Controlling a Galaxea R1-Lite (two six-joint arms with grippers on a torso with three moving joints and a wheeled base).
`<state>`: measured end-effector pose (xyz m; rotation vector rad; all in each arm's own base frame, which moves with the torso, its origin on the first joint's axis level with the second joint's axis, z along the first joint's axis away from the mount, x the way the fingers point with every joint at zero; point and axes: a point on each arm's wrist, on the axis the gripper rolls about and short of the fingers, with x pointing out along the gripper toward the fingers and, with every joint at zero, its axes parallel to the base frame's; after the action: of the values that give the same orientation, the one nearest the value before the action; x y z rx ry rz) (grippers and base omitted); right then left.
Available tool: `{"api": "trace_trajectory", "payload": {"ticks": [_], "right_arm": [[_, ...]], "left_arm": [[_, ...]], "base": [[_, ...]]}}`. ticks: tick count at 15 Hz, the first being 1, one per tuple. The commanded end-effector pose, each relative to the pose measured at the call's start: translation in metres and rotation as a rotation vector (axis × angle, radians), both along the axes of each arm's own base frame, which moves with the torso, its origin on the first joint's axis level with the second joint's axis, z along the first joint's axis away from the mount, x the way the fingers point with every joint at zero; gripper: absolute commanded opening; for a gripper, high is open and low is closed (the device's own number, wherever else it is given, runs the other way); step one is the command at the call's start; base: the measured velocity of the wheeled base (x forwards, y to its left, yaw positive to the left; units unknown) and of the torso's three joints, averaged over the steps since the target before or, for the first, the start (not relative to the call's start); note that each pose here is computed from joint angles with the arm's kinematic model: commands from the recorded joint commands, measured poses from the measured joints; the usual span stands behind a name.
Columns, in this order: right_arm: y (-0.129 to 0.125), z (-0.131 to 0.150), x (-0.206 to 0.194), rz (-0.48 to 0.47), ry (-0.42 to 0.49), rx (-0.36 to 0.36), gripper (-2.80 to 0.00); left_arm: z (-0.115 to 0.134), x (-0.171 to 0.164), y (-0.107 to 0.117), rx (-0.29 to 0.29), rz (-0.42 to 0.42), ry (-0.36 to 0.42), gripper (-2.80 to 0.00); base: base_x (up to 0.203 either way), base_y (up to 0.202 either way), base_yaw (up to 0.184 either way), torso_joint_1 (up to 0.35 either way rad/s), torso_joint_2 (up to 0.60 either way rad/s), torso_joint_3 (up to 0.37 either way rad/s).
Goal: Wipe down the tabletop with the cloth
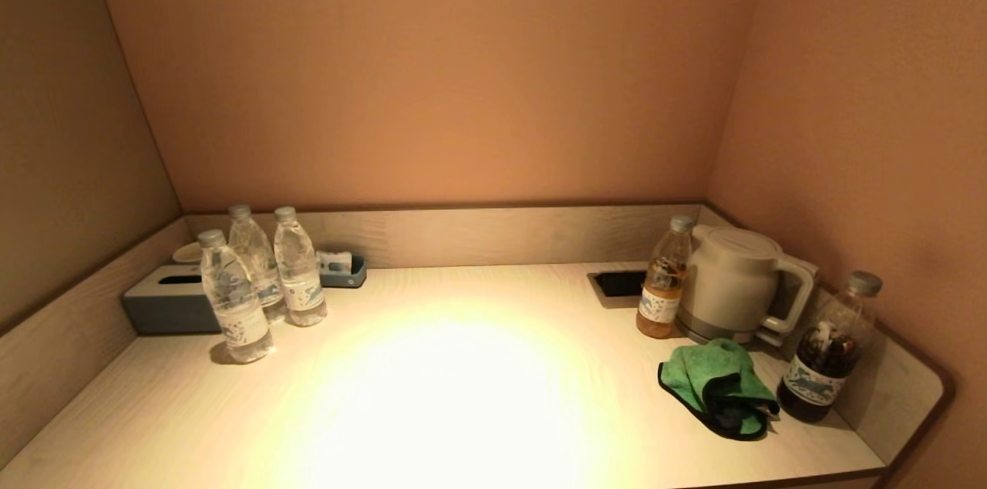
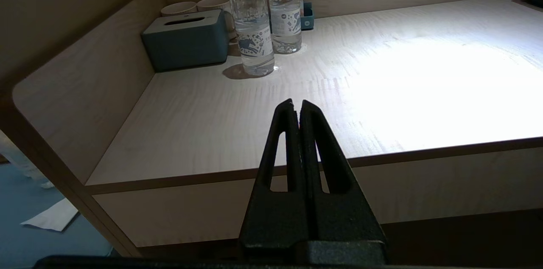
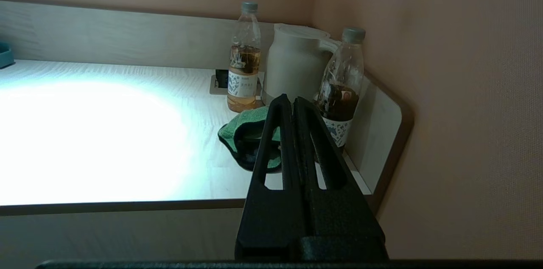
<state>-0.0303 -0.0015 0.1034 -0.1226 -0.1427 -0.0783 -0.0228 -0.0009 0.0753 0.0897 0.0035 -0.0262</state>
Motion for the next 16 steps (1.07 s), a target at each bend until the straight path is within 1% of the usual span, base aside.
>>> {"api": "trace_trajectory", "payload": {"ticks": [1,2,4,6,7,9,12,13,14,16], "right_arm": [[0.000,0.001,0.000,0.000,-0.015,-0.001,-2.80],[0.000,0.000,0.001,-0.001,-0.019,-0.002,-2.80],[0.000,-0.009,0.006,-0.005,-0.040,-0.007,-2.80],[0.000,-0.010,0.006,-0.002,-0.030,-0.007,-2.80],[0.000,-0.014,0.007,0.014,0.013,-0.004,-2.80],[0.001,-0.017,0.007,0.056,0.044,0.003,-2.80],[0.002,-0.022,0.007,0.079,0.089,0.035,-2.80],[0.002,-0.023,0.007,0.083,0.103,0.035,-2.80],[0.002,-0.027,0.007,0.084,0.142,0.036,-2.80],[0.002,-0.028,0.007,0.084,0.147,0.058,-2.80]], "left_arm": [[0.000,0.000,0.000,0.001,0.000,0.000,-2.80],[0.000,0.000,0.000,0.001,0.001,0.000,-2.80],[0.000,0.000,0.000,0.001,0.001,0.000,-2.80],[0.000,0.000,0.000,0.001,0.000,0.000,-2.80],[0.000,0.000,0.000,0.001,0.001,0.001,-2.80],[0.000,0.000,0.000,0.001,0.001,0.000,-2.80],[0.000,0.000,0.000,0.001,0.000,0.000,-2.80],[0.000,0.000,0.000,0.001,0.001,0.000,-2.80],[0.000,0.000,0.000,0.001,0.001,0.000,-2.80],[0.000,0.000,0.000,0.001,0.001,0.000,-2.80]], "base": [[0.000,0.000,0.000,0.000,0.00,0.000],[0.000,0.000,0.000,0.000,0.00,0.000],[0.000,0.000,0.000,0.000,0.00,0.000],[0.000,0.000,0.000,0.000,0.00,0.000],[0.000,0.000,0.000,0.000,0.00,0.000],[0.000,0.000,0.000,0.000,0.00,0.000],[0.000,0.000,0.000,0.000,0.00,0.000],[0.000,0.000,0.000,0.000,0.00,0.000],[0.000,0.000,0.000,0.000,0.00,0.000],[0.000,0.000,0.000,0.000,0.00,0.000]]}}
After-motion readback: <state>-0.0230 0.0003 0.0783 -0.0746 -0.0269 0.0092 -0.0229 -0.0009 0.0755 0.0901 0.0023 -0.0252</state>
